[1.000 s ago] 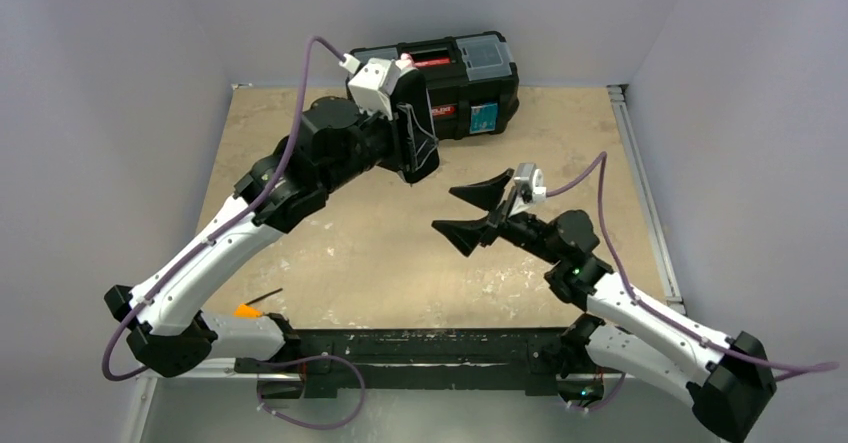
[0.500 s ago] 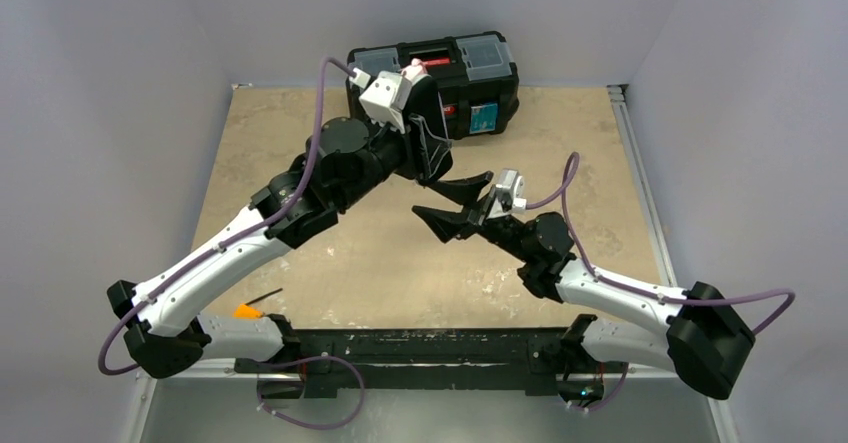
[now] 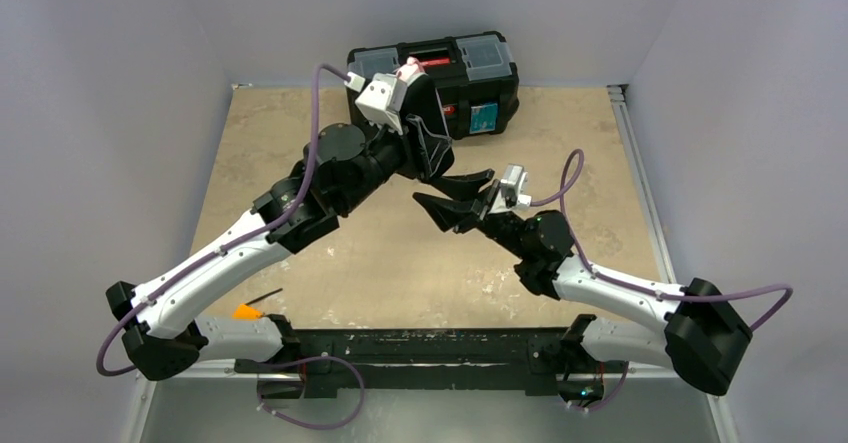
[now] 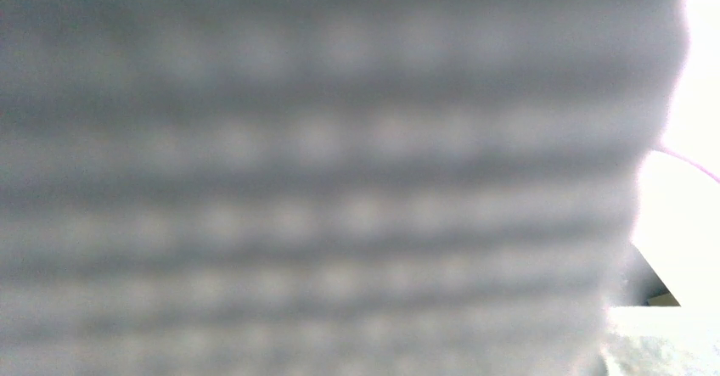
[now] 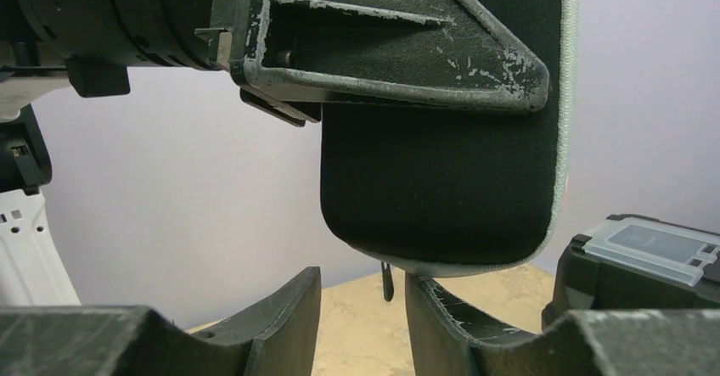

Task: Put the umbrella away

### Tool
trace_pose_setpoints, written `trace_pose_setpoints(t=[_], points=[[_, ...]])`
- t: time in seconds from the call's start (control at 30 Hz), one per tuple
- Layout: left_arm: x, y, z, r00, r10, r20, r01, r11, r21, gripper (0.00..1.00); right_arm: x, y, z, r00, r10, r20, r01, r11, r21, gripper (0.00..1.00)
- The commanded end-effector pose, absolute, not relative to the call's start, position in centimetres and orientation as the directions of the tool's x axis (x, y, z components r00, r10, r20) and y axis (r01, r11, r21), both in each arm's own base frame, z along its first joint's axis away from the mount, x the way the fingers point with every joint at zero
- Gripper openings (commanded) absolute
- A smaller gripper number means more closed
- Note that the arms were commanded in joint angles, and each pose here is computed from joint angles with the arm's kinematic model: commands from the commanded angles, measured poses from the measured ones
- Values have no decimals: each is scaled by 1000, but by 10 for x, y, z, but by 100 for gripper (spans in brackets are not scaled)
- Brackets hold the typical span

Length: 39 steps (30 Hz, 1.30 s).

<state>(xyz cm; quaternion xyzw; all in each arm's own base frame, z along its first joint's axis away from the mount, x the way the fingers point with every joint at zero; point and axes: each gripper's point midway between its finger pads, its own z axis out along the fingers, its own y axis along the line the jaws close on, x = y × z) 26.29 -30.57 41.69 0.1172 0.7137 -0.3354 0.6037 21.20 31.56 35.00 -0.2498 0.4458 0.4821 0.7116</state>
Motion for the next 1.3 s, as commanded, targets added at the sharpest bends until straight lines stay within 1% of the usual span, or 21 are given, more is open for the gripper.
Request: trace_pose_setpoints(t=[0.0,0.17,0.27,0.4,0.5,0.57,0.8,0.97,1.27], points=[[255,-295,469,-148,-383,-912,599,699,-390,0,211,312,385,182,537,-824,-908,414,69,39],[254,-293,468,-152,-386,-910,594,700,-396,0,211,313,389,176,541,-823,-909,410,75,35],[253,-294,467,-157,-387,-909,596,696,-400,0,212,314,391,166,543,-823,-910,407,85,29],[254,-293,465,-157,-385,-910,590,702,-399,0,215,314,392,148,549,-823,-905,411,111,19],[253,-292,465,-156,-388,-908,591,700,-401,0,217,314,393,139,550,-823,-901,415,125,10],[253,-293,464,-159,-387,-908,591,700,-401,0,218,315,393,135,548,-826,-901,415,127,0],[252,-288,464,-162,-397,-903,581,702,-413,0,224,320,389,84,519,-851,-892,420,169,0],[252,-276,469,-167,-393,-904,542,729,-417,0,236,312,370,51,489,-871,-845,486,224,0],[243,-263,480,-156,-413,-897,546,721,-427,0,254,293,353,60,429,-901,-777,587,228,0]])
